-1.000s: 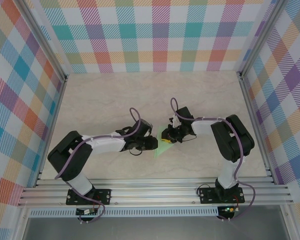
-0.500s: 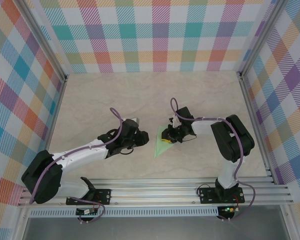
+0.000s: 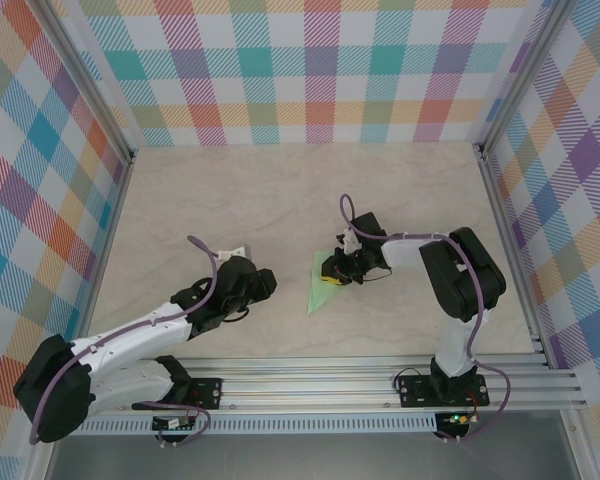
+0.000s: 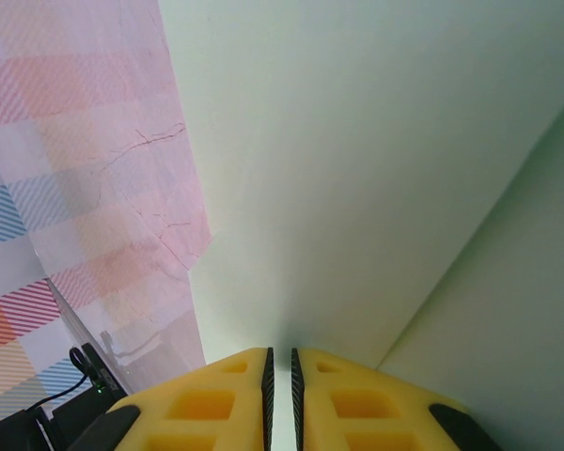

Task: Fold a paper plane with a square sheet of paper (pick it up from the middle)
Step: Fourth fold the wing at the center of the table.

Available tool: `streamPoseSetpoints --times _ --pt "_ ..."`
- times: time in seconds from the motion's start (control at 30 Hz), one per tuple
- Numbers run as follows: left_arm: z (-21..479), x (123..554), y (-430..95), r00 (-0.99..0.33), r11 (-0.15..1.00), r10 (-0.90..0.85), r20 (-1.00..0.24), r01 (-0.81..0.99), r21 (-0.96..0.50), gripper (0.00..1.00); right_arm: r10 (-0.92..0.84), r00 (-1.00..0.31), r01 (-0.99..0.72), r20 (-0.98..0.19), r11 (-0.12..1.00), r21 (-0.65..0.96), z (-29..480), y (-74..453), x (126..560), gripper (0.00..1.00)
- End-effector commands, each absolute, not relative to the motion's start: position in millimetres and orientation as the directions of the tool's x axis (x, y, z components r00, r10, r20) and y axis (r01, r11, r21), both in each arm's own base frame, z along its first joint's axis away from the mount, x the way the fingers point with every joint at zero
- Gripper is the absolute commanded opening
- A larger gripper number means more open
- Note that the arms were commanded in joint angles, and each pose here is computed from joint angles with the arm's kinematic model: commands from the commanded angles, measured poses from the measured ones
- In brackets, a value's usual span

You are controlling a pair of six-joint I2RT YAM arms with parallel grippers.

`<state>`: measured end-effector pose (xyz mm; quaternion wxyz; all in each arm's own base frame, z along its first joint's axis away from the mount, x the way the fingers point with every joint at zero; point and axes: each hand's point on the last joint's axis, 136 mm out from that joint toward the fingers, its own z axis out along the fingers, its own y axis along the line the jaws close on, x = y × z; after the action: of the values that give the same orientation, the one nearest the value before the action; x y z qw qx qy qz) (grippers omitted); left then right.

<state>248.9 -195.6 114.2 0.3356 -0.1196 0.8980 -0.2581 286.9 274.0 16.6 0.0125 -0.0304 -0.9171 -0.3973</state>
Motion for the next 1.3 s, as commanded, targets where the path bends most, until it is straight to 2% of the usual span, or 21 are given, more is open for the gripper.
streamPoseSetpoints --times 0.0,0.33,0.73,1.27 --pt "117 252 -175 -0.689 0.835 -0.45 -0.568 -0.099 -0.541 0.38 0.084 -0.987 0.15 0.138 0.789 0.596 -36 250 265 0.16" --pt "122 259 -177 -0.69 0.848 -0.438 -0.576 -0.105 -0.519 0.39 0.066 -0.986 0.15 0.155 0.767 0.624 -38 258 264 0.17" --pt "116 260 -158 -0.655 0.856 -0.481 -0.583 -0.208 -0.473 0.39 0.036 -0.987 0.126 0.154 0.764 0.632 -26 272 267 0.17" --pt "120 261 -158 -0.658 0.865 -0.465 -0.592 -0.199 -0.46 0.39 0.012 -0.988 0.11 0.155 0.757 0.644 -27 287 264 0.18"
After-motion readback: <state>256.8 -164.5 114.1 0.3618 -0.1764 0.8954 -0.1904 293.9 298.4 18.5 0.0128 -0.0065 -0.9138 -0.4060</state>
